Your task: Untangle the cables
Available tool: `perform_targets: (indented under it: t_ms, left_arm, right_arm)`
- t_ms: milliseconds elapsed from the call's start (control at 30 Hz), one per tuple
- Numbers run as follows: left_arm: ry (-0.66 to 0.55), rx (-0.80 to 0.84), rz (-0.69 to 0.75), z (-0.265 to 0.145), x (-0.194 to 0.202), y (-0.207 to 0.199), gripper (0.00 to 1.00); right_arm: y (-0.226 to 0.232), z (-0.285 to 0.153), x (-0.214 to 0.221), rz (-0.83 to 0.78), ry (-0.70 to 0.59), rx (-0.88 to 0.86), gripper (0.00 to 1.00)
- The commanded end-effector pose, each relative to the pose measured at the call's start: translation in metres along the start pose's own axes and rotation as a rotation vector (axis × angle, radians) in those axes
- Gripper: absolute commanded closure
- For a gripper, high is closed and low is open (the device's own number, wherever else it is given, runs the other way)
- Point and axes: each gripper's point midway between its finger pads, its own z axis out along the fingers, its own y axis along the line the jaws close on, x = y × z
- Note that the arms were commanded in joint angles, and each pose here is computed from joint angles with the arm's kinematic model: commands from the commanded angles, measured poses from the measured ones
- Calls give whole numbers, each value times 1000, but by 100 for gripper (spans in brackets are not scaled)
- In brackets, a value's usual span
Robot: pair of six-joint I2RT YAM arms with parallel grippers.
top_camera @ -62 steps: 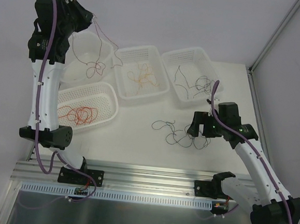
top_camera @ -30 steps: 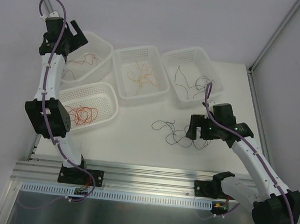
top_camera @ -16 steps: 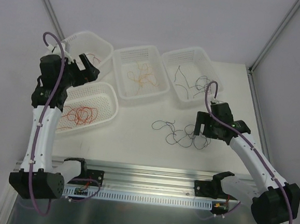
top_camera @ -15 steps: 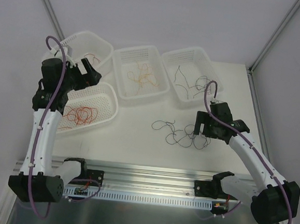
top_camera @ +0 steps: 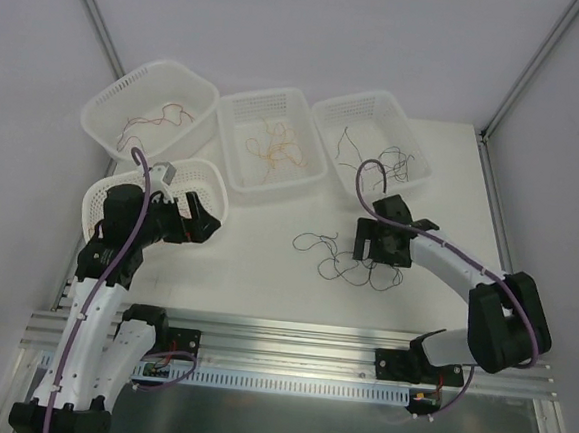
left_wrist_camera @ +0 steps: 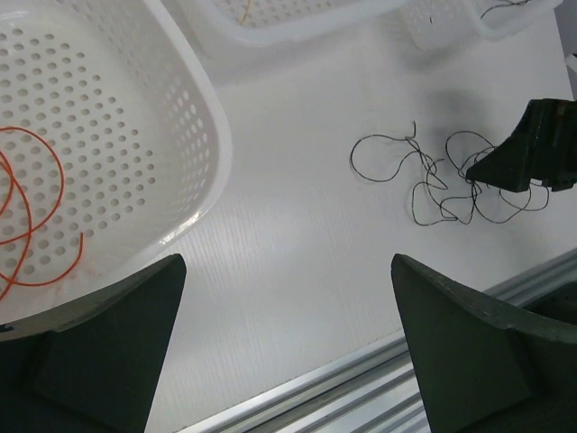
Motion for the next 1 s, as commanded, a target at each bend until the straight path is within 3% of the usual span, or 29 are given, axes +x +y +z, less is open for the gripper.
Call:
perform_targets:
  t_ms: [0,267,367,433,467,533,567,667,800,967]
  left_arm:
    - [15,19,37,8,12,2,1]
    - [54,12,12,22,31,12,1]
    - [54,-4,17,24,32,16,1]
    - [49,-14,21,24,31,18,1]
    - [47,-23,24,25,30,20,1]
    - [46,-24,28,25,30,20,1]
    - [48,-24,27,25,30,20,1]
    - [50,-25,27,26,30,21,1]
    - [61,-24,25,28,31,21,1]
    - [68,-26,20,28,32,22,1]
  right_arm:
    - [22,7,-16,0,-46,-4,3]
    - [29,33,-3,-66,72,104,1]
    - [31,36,-1,-83,96,103,11]
    - [33,37,-1,-87,105,95,30]
    - [33,37,1,-90,110,95,45]
    - [33,37,3,-98,119,92,60]
    - [33,37,4,-101,120,89,79]
    - [30,31,5,-113,119,91,99]
    - [29,12,-3,-133,76,73,99]
    - [30,-47,-46,-162,-79,47,99]
